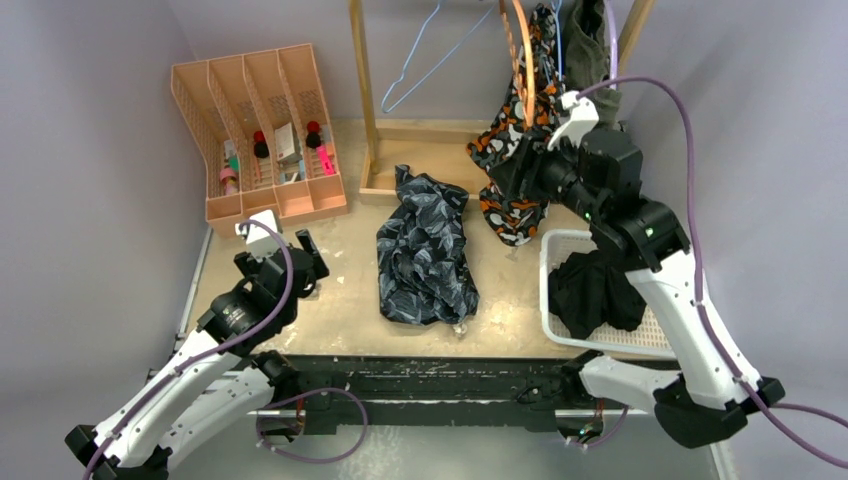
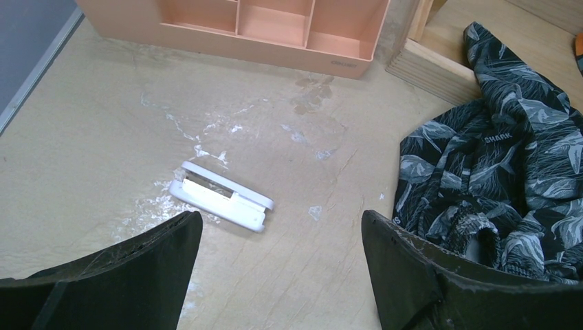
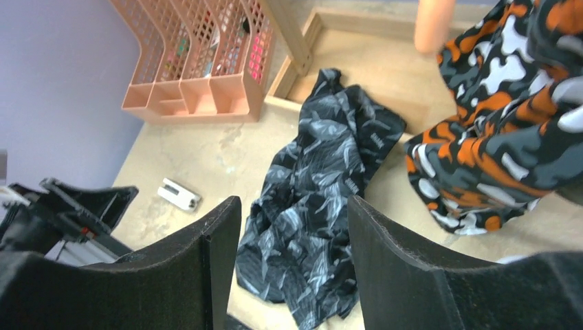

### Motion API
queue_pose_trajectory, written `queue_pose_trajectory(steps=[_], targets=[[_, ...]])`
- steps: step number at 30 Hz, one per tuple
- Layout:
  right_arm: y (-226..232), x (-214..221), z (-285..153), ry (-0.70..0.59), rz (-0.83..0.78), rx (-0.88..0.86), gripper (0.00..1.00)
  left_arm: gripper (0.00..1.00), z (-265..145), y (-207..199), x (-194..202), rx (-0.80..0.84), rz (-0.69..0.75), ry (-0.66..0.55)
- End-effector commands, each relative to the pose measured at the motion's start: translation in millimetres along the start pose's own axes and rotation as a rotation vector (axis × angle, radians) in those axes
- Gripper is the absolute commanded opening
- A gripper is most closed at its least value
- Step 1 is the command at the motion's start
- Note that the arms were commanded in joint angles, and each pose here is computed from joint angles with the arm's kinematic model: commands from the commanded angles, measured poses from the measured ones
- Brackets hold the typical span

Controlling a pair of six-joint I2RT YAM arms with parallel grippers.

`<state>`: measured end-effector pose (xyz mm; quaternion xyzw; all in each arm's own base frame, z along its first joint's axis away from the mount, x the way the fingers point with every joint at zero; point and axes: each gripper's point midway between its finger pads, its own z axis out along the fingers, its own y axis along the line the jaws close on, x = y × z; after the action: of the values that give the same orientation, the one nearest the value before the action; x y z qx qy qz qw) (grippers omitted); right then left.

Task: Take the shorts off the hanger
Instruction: Place the hanger on the clothes rod, then pick up the shorts at the center of the board.

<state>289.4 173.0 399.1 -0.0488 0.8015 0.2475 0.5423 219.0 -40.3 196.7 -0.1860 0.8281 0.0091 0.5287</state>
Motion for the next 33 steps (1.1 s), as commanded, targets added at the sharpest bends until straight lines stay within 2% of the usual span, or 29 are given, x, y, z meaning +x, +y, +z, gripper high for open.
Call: queue_pose_trajectory(steps=[1,6,11,17,20,26,29,33], targets=[[20,-4,-19,-0.072,0.068,-0.121,0.6,0.86,0,2,-9,-0.018,-0.027,-0.029],[21,44,-17,0.001,0.115,-0.186,0.62,0.86,0,4,-10,-0.027,-0.031,-0.032],[8,116,-1,0.142,0.164,-0.121,0.67,0.86,0,5,-11,-0.031,-0.036,-0.037],[43,207,27,0.362,0.057,-0.043,0.78,0.86,2,4,-10,-0.033,-0.029,-0.029],[49,246,42,0.447,-0.004,0.05,0.83,0.86,2,5,-11,-0.038,-0.031,-0.027],[50,265,56,0.434,-0.083,0.253,0.85,0.86,-2,10,-15,-0.041,-0.06,-0.051],[56,271,64,0.453,-0.098,0.25,0.89,0.86,-2,9,-15,-0.036,-0.06,-0.05],[60,277,75,0.478,-0.151,0.26,0.98,0.86,0,8,-13,-0.046,-0.046,-0.038]])
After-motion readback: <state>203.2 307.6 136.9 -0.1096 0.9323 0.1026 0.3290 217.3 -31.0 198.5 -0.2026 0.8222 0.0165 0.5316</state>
